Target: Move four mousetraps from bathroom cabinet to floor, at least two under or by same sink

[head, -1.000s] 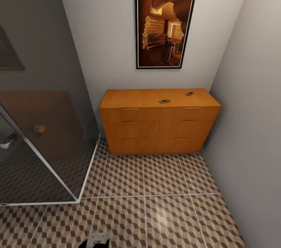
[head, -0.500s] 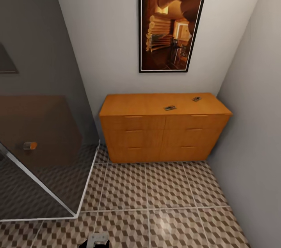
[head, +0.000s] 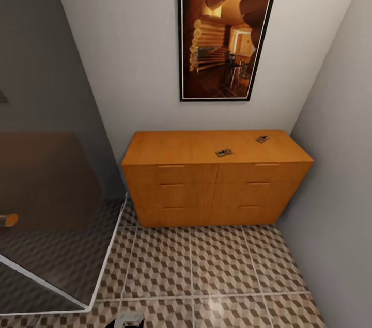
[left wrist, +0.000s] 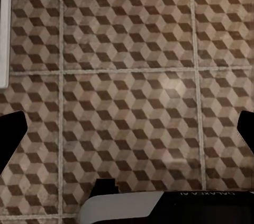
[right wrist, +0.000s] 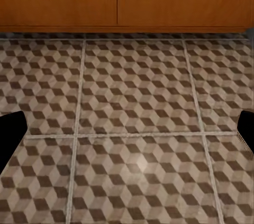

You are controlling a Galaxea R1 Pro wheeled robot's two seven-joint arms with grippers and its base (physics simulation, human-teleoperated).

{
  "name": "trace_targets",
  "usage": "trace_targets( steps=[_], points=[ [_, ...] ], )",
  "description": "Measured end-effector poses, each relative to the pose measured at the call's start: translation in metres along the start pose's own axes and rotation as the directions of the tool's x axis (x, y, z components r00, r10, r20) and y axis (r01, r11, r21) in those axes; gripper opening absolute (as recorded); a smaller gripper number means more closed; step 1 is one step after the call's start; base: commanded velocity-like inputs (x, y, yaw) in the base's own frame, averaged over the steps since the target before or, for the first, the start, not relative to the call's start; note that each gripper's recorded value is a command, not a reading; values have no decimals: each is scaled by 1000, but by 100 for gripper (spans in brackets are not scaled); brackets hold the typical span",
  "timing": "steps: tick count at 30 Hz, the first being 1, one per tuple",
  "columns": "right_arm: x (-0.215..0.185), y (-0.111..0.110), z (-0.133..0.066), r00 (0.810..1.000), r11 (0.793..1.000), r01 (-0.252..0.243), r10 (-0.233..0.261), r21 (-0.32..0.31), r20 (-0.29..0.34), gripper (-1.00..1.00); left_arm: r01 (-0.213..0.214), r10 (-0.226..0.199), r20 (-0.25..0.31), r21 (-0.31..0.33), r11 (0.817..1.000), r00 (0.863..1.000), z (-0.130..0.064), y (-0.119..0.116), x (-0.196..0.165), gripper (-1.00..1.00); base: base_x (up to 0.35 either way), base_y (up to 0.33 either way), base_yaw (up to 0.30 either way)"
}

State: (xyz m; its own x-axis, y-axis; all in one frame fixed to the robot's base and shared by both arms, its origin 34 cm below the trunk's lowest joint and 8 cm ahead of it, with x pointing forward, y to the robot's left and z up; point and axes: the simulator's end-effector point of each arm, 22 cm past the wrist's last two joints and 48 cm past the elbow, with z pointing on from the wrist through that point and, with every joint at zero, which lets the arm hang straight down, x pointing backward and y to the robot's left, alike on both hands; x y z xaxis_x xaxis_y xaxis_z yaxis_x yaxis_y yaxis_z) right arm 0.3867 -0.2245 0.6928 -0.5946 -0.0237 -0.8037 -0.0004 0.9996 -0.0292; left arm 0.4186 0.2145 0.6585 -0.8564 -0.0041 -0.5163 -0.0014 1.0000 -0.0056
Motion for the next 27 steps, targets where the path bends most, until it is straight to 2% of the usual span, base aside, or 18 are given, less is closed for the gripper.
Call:
trace_targets(
  steps=[7, 20, 27],
  points=[
    [-1, 0, 0, 1000, 1000, 1, -1, -1, 2, 100, -1, 1, -1, -1, 1000, 1000, 0, 0, 1, 100, 192, -152, 0],
    [0, -1, 0, 1000, 1000, 2, -2, -1, 2, 100, -3, 3, -4, -3, 1000, 1000, 0, 2, 2, 100, 23, -18, 0],
    [0, -3, 0, 1000, 1000, 3, -3, 3, 1, 100, -18, 17, -44, -32, 999, 999, -1, 22, 22, 100, 1, -1, 0]
  ],
)
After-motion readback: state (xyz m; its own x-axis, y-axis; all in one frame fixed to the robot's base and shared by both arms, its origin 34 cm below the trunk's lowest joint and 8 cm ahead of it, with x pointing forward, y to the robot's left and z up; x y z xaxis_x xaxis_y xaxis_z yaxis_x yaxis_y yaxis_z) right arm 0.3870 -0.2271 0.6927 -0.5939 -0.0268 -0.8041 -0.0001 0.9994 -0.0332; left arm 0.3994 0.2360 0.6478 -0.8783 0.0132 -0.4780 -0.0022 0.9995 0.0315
